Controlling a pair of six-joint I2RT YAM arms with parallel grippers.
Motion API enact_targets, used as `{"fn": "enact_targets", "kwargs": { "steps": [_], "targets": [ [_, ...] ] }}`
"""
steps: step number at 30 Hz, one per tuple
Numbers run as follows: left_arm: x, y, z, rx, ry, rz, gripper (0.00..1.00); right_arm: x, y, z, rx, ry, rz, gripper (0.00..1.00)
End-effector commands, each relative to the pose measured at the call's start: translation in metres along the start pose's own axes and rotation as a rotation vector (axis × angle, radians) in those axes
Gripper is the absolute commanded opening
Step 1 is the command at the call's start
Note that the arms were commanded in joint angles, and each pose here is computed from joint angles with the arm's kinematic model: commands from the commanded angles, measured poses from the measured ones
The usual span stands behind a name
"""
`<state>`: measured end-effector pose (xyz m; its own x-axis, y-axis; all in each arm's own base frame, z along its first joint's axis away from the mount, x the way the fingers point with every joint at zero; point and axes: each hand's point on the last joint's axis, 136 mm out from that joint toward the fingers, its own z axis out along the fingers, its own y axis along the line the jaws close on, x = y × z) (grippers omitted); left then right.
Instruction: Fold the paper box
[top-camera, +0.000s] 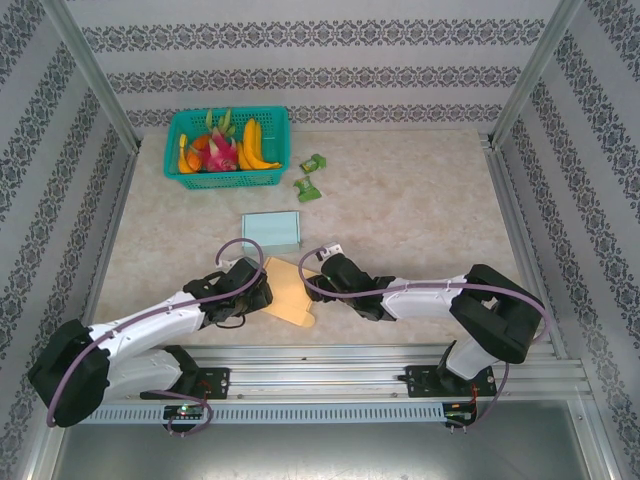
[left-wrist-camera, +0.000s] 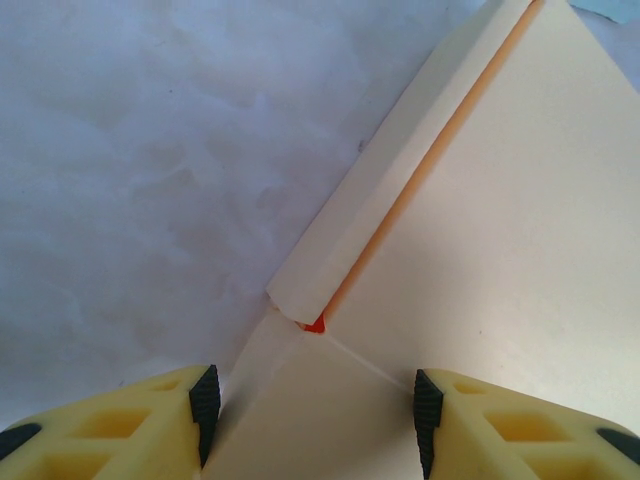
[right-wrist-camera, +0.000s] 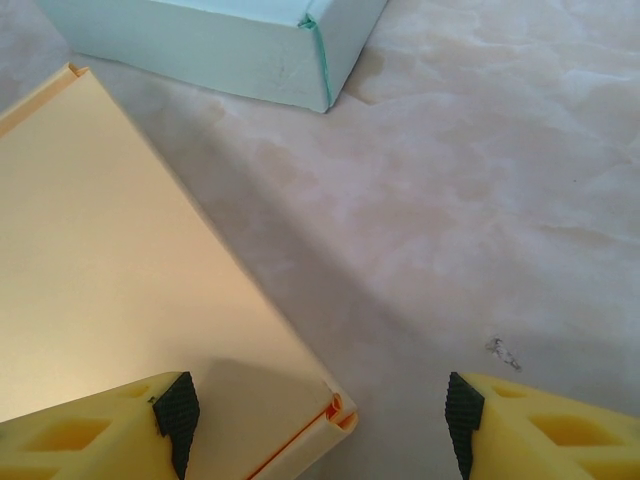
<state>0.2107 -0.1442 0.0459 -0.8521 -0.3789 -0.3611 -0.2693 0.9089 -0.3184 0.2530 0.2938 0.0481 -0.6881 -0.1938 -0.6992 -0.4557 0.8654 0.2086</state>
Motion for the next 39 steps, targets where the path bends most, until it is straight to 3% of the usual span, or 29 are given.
{"fn": "enact_targets", "kwargs": {
  "steps": [1, 13, 21, 28, 39],
  "targets": [
    [0.008, 0.010, 0.010, -0.044, 0.013, 0.021, 0.54, 0.012, 0.002, 0.000, -0.017, 0.062, -0.020, 0.68],
    [0.010, 0.010, 0.016, -0.054, 0.021, 0.022, 0.53, -0.009, 0.003, -0.043, -0.036, -0.049, 0.058, 0.68],
    [0.009, 0.009, 0.016, -0.050, 0.019, 0.014, 0.53, 0.018, 0.022, -0.067, -0.122, -0.066, 0.149, 0.61],
    [0.010, 0.005, 0.017, -0.050, 0.022, 0.016, 0.53, 0.040, 0.051, -0.069, -0.160, -0.044, 0.227, 0.62],
    [0.010, 0.004, 0.016, -0.060, 0.014, 0.023, 0.52, 0.029, 0.081, -0.061, -0.163, -0.057, 0.304, 0.62]
  ]
}}
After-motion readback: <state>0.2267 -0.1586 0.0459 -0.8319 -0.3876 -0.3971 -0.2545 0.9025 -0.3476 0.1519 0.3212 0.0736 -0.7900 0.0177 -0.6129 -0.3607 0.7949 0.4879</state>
